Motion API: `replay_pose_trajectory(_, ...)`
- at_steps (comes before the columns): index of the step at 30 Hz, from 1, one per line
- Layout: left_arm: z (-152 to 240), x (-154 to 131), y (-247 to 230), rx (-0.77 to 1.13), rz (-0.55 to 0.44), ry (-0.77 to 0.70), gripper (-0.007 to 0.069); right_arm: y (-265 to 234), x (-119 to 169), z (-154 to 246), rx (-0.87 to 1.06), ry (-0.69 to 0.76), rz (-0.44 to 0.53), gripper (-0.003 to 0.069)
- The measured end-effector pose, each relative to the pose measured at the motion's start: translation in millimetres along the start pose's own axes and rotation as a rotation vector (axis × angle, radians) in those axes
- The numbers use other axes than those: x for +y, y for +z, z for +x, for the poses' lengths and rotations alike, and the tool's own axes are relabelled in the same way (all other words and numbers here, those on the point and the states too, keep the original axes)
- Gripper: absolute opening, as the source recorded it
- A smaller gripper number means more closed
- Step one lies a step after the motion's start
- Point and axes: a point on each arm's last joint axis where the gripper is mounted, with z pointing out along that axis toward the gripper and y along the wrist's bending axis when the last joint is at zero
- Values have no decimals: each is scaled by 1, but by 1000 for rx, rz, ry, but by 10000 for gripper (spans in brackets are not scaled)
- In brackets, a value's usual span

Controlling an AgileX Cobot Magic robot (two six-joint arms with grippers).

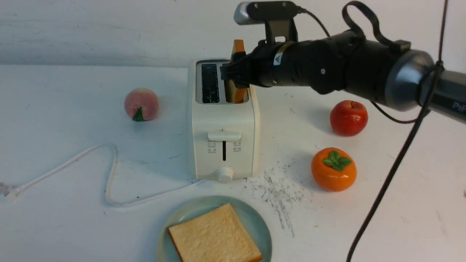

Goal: Take toasted bread from bread machine on white table place on plate.
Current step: 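Grasp the toast slice in the toaster and pull it up out of the slot with the right gripper, then place the held slice of bread on top of the slice on the plate with the right gripper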

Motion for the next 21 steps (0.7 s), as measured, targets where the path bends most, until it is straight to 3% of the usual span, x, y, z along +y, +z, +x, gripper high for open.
replay_pose_trajectory(2, 0, 1, 0, -3, -10, 3, -14, -6, 1, -5, -10, 0, -2, 156)
replay_pose_trajectory(3, 0, 1, 0, -3, -11, 3, -14, -7, 1, -6, -9, 0, -2, 140)
replay_pose_trajectory(4, 0, 2, 0, -5, -19, 8, -14, -20, 3, -15, -20, -1, -6, 68)
replay_pose_trajectory(6, -1, 2, 0, -7, -25, 12, -14, -36, 5, -26, -34, -4, -9, 69)
replay_pose_trajectory(13, -6, 5, 0, -67, -58, 46, -14, -166, 18, -81, -51, -16, -28, 81)
replay_pose_trajectory(18, -15, 5, -1, -162, -64, 76, -14, -211, 25, -66, 203, -38, -86, 81)
replay_pose_trajectory(21, -18, 6, 0, -182, -77, 92, -14, -211, 35, -44, 411, -82, -227, 81)
